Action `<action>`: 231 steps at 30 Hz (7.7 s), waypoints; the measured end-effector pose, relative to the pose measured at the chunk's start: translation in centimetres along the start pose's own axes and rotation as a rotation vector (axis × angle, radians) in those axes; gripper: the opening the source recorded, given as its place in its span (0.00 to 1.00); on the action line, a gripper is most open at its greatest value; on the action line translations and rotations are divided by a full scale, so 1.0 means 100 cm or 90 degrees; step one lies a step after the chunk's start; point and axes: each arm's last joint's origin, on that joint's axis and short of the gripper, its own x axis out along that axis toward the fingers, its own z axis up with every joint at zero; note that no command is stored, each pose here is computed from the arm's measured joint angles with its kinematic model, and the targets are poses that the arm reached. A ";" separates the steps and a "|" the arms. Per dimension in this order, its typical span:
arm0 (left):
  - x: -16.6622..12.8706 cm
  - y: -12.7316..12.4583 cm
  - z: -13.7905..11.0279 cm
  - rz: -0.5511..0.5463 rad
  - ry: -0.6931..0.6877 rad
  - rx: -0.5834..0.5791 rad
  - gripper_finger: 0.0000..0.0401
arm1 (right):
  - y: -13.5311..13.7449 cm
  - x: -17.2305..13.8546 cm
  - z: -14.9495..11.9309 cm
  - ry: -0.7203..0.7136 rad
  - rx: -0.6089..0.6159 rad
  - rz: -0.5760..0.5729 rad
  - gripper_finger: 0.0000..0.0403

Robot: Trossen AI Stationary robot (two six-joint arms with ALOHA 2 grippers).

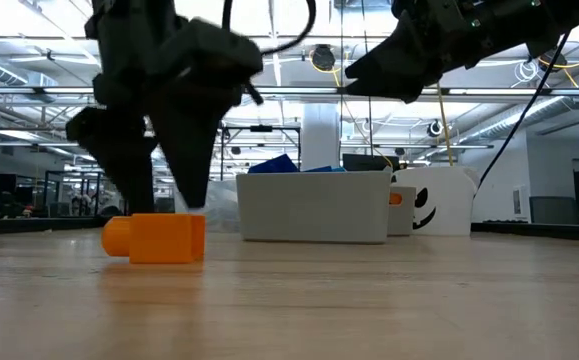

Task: Pick & Place Toys
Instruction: Put the yellow game piece into the bottom gray bin, then return to Home Position

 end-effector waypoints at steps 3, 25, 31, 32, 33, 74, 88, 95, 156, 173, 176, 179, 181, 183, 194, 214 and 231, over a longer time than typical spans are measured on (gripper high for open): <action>0.006 0.001 0.002 0.008 0.008 -0.011 0.83 | 0.000 0.000 0.001 -0.006 -0.005 0.001 0.56; 0.005 0.003 -0.002 0.045 -0.035 -0.016 0.84 | 0.000 0.000 0.001 -0.007 0.027 0.001 0.56; 0.007 0.000 0.002 0.021 -0.043 -0.008 0.84 | 0.000 0.000 0.001 -0.005 0.036 0.001 0.56; 0.008 -0.001 0.002 0.019 -0.041 -0.004 0.84 | 0.000 0.000 0.000 -0.003 0.035 0.001 0.56; 0.010 -0.001 0.002 0.017 -0.039 -0.003 0.84 | 0.000 0.000 0.000 0.000 0.035 0.000 0.56; -0.085 0.033 0.134 -0.208 -0.373 0.205 0.41 | -0.004 -0.052 0.038 -0.115 -0.041 0.021 0.56; -0.015 0.033 0.180 -0.214 -0.409 0.276 0.42 | -0.003 -0.044 0.030 -0.075 -0.061 0.015 0.56; -0.003 0.030 0.183 -0.205 -0.427 0.310 0.44 | -0.003 -0.044 0.030 -0.077 -0.065 0.015 0.56; -0.055 0.252 -0.022 -0.311 -0.775 0.333 0.87 | -0.021 -0.096 0.019 -0.070 -0.089 0.010 0.56; -0.051 0.258 -0.024 -0.305 -0.795 0.332 0.87 | -0.046 -0.135 -0.039 -0.161 -0.015 -0.031 0.56; -0.047 0.259 -0.025 -0.301 -0.788 0.333 0.87 | -0.048 -0.141 -0.045 -0.156 -0.016 -0.032 0.56; -0.042 0.260 -0.026 -0.290 -0.784 0.323 0.87 | -0.049 -0.148 -0.048 -0.181 -0.010 -0.029 0.56; -0.041 0.260 -0.026 -0.292 -0.783 0.320 0.87 | -0.049 -0.151 -0.052 -0.196 -0.011 -0.006 0.56; -0.041 0.260 -0.026 -0.295 -0.782 0.323 0.87 | -0.048 -0.151 -0.058 -0.198 -0.018 0.024 0.56; -0.041 0.260 -0.026 -0.296 -0.781 0.327 0.87 | -0.046 -0.140 -0.087 -0.168 -0.017 0.068 0.56; -0.041 0.260 -0.026 -0.297 -0.779 0.325 0.87 | -0.046 -0.134 -0.093 -0.190 0.007 0.072 0.56; -0.041 0.260 -0.026 -0.297 -0.779 0.325 0.87 | -0.046 -0.134 -0.093 -0.190 0.008 0.072 0.56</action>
